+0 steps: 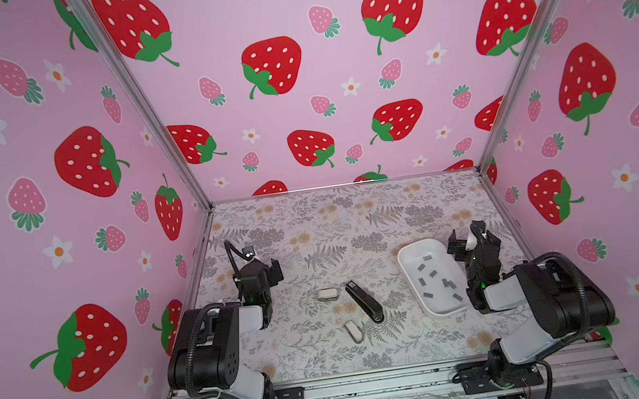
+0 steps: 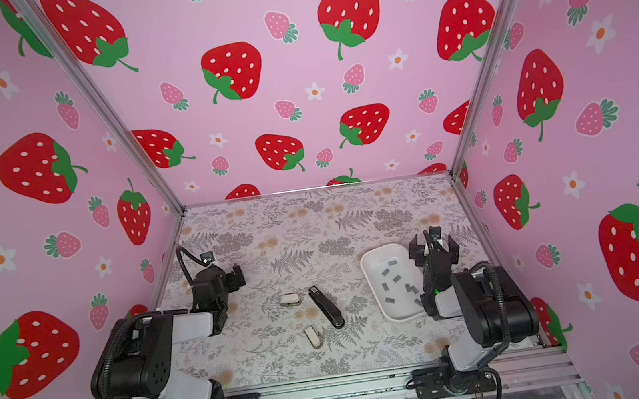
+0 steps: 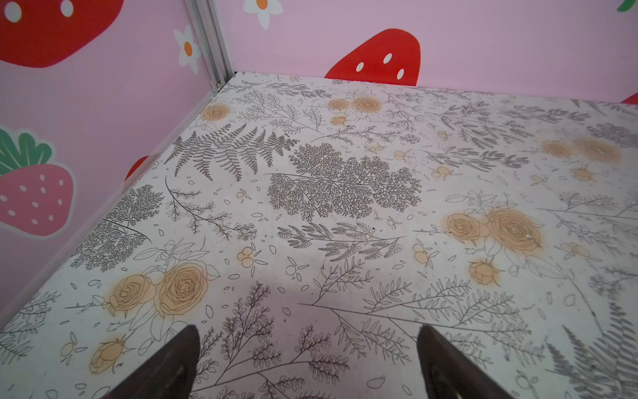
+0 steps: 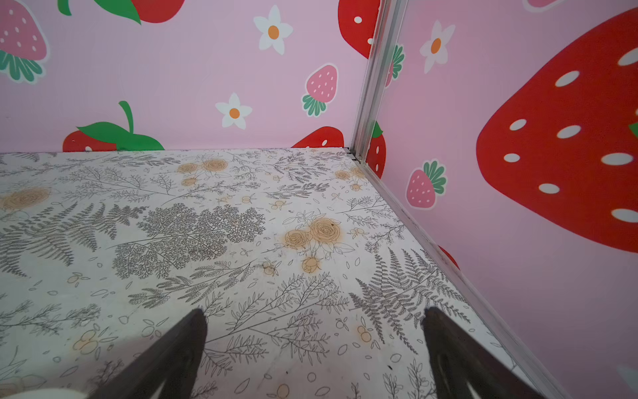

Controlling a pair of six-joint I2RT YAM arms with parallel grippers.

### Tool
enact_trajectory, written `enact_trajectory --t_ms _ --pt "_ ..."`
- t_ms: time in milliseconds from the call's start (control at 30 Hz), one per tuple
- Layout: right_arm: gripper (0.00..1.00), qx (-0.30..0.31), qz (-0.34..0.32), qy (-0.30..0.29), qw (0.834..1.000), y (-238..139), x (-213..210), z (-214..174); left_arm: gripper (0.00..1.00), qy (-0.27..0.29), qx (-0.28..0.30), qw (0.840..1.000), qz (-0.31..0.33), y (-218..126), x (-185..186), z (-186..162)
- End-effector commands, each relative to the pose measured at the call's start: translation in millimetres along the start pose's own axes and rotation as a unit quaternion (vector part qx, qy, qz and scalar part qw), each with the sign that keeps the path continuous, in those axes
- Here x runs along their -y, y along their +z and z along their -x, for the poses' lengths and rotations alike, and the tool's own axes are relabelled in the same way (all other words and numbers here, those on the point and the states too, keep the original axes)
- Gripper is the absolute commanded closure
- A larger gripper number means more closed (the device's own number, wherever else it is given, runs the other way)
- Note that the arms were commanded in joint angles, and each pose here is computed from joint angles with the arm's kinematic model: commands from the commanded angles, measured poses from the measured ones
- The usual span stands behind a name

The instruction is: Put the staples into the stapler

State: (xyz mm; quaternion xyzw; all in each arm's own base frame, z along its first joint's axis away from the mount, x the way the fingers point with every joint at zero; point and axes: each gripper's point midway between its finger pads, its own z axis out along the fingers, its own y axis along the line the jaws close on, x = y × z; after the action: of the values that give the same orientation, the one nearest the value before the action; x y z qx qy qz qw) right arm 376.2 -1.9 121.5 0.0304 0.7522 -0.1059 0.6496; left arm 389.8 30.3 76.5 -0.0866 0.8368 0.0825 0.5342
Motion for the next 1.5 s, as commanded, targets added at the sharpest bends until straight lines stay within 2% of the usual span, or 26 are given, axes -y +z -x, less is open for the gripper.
enact_trajectory --t_ms 0,1233,1367,1467 --pt "0.00 0.007 -0.006 0.002 1.000 -0.5 1.5 2.6 0.01 -0.003 0.016 1.000 -0.004 1.3 1.6 14.0" --pt "0.01 0.006 -0.005 0.002 1.000 -1.0 1.1 2.0 0.01 -0.005 0.013 1.000 -0.009 2.3 1.3 13.3" --pt "0.01 0.012 -0.005 0.002 1.000 -3.5 1.7 3.8 0.01 -0.006 0.014 1.000 -0.009 2.0 1.6 14.1" --pt "0.01 0.038 -0.005 0.003 0.999 -16.0 2.8 14.6 0.01 -0.005 0.013 1.000 -0.009 2.2 1.5 13.6"
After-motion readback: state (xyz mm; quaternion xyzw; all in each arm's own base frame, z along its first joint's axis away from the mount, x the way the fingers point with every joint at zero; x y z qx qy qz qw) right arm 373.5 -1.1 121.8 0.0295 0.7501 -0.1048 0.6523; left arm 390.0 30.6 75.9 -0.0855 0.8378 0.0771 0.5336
